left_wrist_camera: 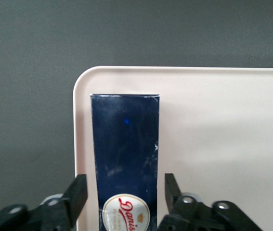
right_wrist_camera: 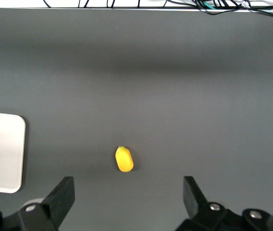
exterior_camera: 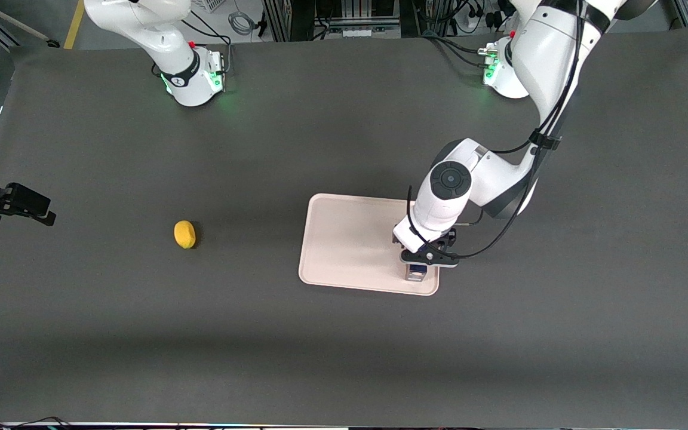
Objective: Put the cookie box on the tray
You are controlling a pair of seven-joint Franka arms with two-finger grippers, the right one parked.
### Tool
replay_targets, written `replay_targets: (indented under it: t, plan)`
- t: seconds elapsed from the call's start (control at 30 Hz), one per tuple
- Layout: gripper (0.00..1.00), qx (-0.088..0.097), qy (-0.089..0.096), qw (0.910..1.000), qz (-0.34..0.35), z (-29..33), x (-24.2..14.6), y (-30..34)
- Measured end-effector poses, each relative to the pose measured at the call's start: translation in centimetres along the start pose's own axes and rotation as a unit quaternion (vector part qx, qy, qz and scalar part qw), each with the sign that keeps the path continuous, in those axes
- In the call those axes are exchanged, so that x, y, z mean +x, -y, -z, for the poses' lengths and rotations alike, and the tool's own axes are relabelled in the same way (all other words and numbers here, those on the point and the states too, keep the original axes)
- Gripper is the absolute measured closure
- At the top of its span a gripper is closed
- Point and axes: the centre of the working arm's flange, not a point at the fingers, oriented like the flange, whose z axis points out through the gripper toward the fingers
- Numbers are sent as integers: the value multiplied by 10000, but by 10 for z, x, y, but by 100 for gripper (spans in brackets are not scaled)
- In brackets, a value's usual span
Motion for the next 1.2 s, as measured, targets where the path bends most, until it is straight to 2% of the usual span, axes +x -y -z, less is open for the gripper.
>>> replay_targets:
  t: [0.07,0.13,0.5,0.63,0.93,1.07,1.2]
  plan:
    - [4,-1,-3,10000,11,0,0,0]
    - [0,-3,-10,10000,19,1,1,1]
    - [0,-28,-161,9998,69,22,11,2]
    - [0,-4,-159,9998,145,40,18,4]
    - [0,-219,-61,9987,448,107,39,18]
    - [0,-376,-34,9985,391,144,49,46]
    - [0,-380,-37,9985,387,176,56,86]
